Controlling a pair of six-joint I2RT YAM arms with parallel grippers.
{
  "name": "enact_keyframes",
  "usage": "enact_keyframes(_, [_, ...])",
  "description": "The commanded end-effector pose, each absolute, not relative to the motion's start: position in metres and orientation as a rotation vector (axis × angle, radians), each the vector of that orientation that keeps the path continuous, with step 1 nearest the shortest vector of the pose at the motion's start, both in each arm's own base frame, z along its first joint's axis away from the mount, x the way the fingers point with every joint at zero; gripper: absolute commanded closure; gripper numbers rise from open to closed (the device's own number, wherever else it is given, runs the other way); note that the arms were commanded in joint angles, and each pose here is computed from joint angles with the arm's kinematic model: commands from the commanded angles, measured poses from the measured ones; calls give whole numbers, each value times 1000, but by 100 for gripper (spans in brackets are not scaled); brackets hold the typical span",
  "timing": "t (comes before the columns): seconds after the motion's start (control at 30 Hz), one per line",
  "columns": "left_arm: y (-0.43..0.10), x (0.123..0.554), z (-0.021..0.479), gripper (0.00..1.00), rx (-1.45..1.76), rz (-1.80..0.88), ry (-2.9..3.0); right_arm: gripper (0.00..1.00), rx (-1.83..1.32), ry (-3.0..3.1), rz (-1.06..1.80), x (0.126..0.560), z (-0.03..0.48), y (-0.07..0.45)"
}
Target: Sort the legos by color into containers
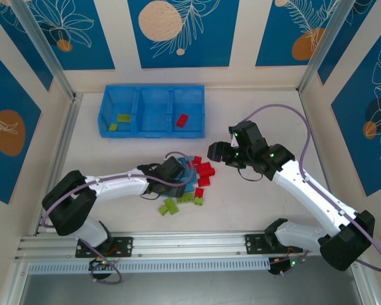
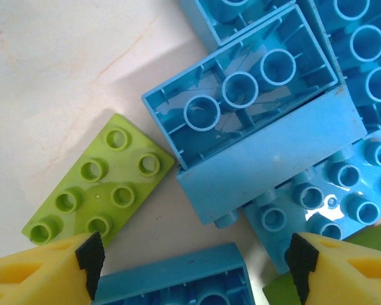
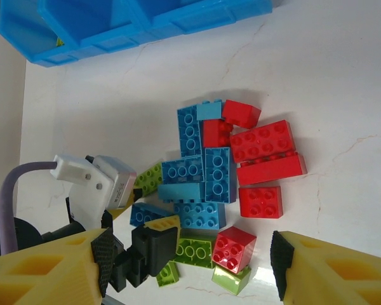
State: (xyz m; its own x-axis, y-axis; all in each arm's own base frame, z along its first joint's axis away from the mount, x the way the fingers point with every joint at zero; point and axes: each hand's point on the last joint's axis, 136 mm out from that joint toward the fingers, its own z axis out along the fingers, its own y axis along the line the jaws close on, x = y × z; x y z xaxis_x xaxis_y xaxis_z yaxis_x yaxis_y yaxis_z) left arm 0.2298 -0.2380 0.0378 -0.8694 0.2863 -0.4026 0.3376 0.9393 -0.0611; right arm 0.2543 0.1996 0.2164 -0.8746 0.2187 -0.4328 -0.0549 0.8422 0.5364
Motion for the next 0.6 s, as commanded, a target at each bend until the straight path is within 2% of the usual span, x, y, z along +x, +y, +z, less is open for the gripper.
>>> enact_keyframes(0.0, [-202, 216, 16, 22, 427, 14, 2770, 32, 132, 2535, 790, 253, 220, 203])
enact_keyframes(0.1, [-200, 213, 34, 19, 403, -66, 2720, 32, 126, 2535, 785, 255, 221, 204])
enact_keyframes(0.3, [-200, 209, 66, 5, 371, -195, 2643, 32, 117, 2559, 778, 258, 216, 208])
enact_keyframes(0.4, [-203, 208, 63, 3, 383, -209, 2660, 32, 111, 2568, 782, 259, 215, 211])
enact_keyframes(0.57, [-198, 209, 40, 4, 356, -144, 2740, 32, 105, 2573, 785, 259, 216, 213])
